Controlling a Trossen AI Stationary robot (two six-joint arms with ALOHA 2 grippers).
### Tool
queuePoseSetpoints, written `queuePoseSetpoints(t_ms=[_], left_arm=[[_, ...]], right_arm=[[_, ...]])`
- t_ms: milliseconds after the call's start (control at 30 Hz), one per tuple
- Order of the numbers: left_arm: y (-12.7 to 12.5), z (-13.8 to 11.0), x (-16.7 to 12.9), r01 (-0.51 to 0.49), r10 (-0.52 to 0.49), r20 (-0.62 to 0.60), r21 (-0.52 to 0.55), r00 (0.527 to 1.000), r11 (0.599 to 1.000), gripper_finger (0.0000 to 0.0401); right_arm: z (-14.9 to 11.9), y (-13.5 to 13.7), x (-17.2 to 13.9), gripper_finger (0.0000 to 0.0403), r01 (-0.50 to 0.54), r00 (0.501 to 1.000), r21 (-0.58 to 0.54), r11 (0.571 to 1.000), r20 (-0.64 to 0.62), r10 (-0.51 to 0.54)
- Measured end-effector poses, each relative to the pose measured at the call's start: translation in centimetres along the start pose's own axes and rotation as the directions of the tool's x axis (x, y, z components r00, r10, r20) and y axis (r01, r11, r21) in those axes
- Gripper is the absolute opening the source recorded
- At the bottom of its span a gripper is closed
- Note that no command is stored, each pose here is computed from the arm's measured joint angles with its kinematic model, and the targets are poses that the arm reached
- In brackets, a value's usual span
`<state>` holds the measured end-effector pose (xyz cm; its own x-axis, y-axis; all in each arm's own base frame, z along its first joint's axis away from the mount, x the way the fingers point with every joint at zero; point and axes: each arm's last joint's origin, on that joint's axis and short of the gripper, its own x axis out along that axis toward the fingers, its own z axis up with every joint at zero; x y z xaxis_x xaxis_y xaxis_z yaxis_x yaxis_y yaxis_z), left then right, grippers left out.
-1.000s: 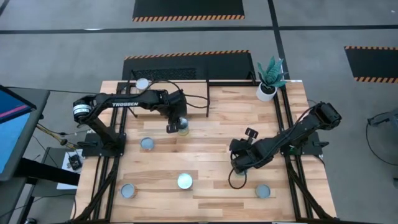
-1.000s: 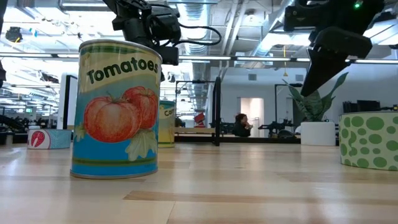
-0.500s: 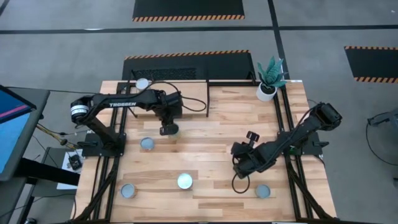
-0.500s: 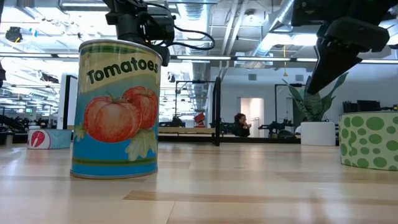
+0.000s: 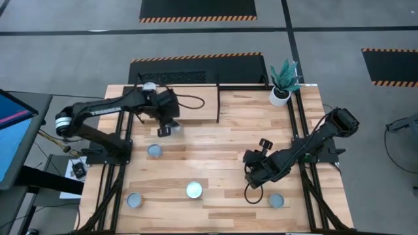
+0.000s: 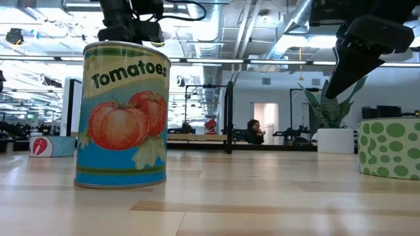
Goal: Pick and place cans onto a shelf
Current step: Put the carrots can on the shelf
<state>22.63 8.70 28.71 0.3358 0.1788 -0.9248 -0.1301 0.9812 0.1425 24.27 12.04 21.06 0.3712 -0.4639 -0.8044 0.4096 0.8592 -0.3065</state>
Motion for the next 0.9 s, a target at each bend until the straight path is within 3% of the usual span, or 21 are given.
queuePoseSetpoints(t_ms=[167,433,900], left_arm=[[1.8,-0.9,-1.1,-0.116,0.116,0.006,-0.018,0.993,0.993,0.0000],[5.7,-2.4,-1.2,-0.174,0.173,-0.019,-0.098,0.985,0.980,0.0000],[8.7,-5.1,-1.0,-0.176,0.153,-0.124,-0.211,0.980,0.961,0.0000]], right_arm=[[0.0,0.0,0.0,0.0049,-0.001,1.000,0.001,1.000,0.001,0.001],[0.0,0.0,0.0,0.0049,-0.001,1.000,0.001,1.000,0.001,0.001],[0.0,0.0,0.0,0.0049,0.000,1.000,-0.001,1.000,0.001,0.000]])
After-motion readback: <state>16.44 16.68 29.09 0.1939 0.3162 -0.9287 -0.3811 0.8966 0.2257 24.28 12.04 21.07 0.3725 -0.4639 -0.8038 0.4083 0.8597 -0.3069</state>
